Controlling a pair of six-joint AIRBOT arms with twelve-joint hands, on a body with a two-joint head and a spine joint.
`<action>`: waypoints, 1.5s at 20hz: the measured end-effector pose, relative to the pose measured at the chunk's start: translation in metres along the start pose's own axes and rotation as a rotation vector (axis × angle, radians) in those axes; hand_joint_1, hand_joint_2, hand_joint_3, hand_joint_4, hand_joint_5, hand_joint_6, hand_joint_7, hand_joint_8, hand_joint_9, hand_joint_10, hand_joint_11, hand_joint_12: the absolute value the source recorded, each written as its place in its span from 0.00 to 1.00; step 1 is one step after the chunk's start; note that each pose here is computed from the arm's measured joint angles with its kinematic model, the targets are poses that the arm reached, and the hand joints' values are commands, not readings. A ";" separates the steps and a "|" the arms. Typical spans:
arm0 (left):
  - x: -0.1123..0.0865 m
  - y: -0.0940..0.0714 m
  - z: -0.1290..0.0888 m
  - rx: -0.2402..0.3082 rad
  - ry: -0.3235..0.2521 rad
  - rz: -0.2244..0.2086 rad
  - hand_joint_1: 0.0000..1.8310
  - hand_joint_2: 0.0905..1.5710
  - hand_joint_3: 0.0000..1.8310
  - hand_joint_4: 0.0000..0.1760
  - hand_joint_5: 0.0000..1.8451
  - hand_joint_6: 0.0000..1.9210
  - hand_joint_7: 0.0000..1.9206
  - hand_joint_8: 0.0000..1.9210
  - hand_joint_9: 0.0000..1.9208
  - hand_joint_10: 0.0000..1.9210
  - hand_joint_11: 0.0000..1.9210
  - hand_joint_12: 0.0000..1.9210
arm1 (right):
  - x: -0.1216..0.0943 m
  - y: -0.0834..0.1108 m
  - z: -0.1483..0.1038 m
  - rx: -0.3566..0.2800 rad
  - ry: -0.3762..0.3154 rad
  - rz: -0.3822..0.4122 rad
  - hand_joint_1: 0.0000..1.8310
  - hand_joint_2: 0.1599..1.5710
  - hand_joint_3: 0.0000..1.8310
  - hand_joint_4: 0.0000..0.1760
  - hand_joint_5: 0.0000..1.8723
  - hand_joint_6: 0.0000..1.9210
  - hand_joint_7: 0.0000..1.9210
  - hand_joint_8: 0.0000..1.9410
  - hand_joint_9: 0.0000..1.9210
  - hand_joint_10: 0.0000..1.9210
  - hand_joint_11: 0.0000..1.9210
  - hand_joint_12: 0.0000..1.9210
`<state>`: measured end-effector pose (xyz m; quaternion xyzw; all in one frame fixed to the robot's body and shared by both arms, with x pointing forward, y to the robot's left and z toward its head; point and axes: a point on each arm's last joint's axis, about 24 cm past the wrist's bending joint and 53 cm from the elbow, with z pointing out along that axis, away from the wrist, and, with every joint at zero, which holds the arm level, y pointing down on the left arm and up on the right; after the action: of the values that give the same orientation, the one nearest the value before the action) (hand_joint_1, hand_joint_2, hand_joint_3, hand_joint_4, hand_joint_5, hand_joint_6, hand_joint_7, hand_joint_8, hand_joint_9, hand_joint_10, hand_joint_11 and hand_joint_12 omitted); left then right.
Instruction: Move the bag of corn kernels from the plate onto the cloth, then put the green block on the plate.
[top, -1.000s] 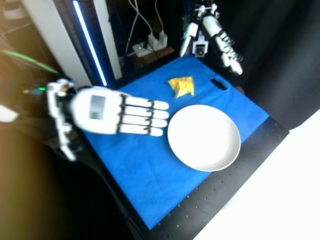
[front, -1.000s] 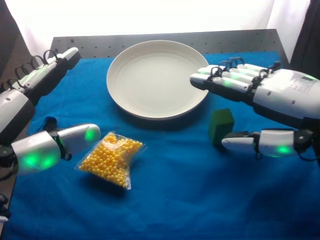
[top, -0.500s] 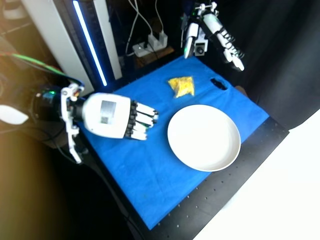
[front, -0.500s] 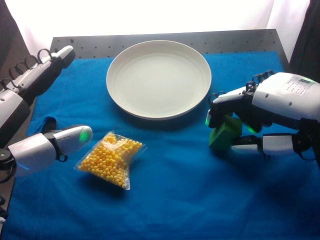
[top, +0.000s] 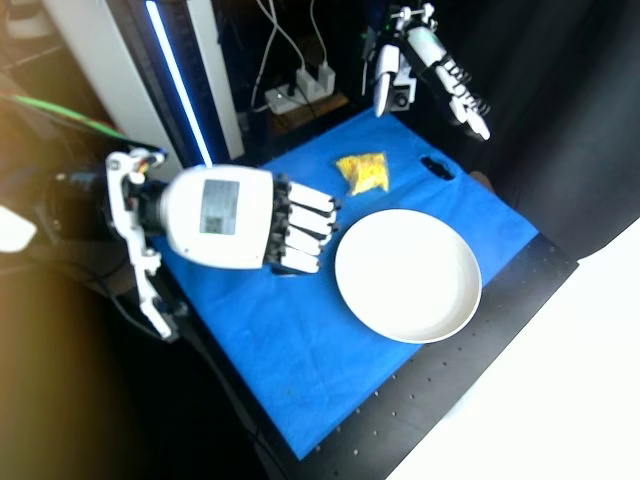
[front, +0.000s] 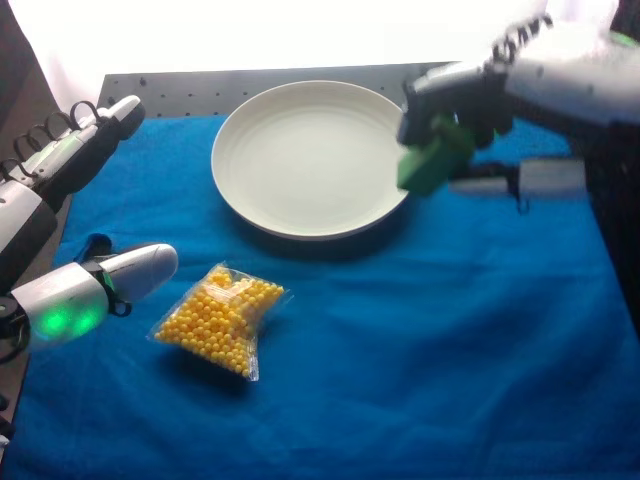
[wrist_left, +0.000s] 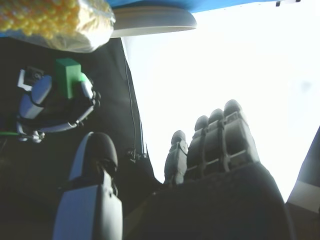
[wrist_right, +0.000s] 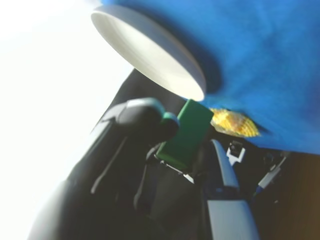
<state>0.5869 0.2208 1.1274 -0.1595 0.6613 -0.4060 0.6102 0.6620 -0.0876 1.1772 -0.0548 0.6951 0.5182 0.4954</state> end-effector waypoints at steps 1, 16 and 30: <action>0.000 0.000 0.000 0.001 0.000 0.000 0.29 0.74 0.01 0.84 0.01 0.00 0.00 0.00 0.00 0.00 0.01 0.00 | -0.007 0.006 0.012 -0.010 -0.004 -0.032 0.66 0.77 0.00 0.00 0.35 0.67 0.43 0.77 0.46 0.79 0.44 0.96; 0.006 0.007 0.001 -0.019 0.016 -0.009 0.32 0.76 0.00 0.86 0.05 0.00 0.00 0.00 0.00 0.00 0.00 0.15 | 0.063 -0.047 0.112 0.254 0.228 -0.272 0.64 0.72 0.00 0.00 0.18 0.32 0.29 0.42 0.33 0.61 0.30 0.84; 0.003 0.010 0.001 -0.031 0.006 -0.012 0.31 0.75 0.00 0.84 0.04 0.00 0.00 0.00 0.00 0.00 0.00 0.11 | -0.013 0.008 0.072 0.093 0.077 -0.239 0.38 0.63 0.01 0.38 0.00 0.00 0.00 0.00 0.00 0.00 0.00 0.00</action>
<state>0.5896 0.2247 1.1178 -0.1716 0.6683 -0.3997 0.6035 0.7091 -0.0339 1.1939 -0.1339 0.7254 0.4202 0.5286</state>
